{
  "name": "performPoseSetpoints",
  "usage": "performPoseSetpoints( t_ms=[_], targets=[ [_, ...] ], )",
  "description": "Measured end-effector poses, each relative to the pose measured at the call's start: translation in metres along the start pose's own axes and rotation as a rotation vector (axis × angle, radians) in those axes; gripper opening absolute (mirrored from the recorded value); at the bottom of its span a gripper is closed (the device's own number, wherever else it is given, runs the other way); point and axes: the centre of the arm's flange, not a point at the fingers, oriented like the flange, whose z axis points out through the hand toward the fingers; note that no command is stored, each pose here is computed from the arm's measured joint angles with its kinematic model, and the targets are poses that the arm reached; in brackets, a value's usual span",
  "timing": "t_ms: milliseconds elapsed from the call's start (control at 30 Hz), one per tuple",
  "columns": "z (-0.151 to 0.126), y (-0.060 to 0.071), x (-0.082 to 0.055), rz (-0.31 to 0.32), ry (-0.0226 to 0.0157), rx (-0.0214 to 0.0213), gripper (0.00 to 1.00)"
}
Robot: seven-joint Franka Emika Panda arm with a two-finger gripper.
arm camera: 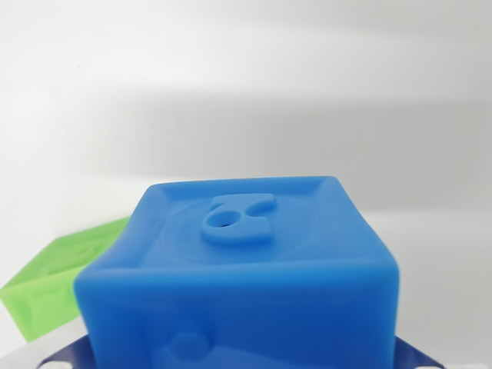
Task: Stack cube
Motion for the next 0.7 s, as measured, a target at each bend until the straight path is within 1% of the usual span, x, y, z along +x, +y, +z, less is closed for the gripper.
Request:
performPoseSetpoints(
  t_ms=[367, 533, 700],
  targets=[
    [-0.006, -0.003, -0.021, -0.074, -0.0007, -0.0012, 0.00],
    [-0.009, -0.004, -0.031, -0.109, -0.0002, -0.0007, 0.00],
    [-0.011, -0.006, -0.040, -0.141, -0.0002, -0.0011, 0.00]
  ],
)
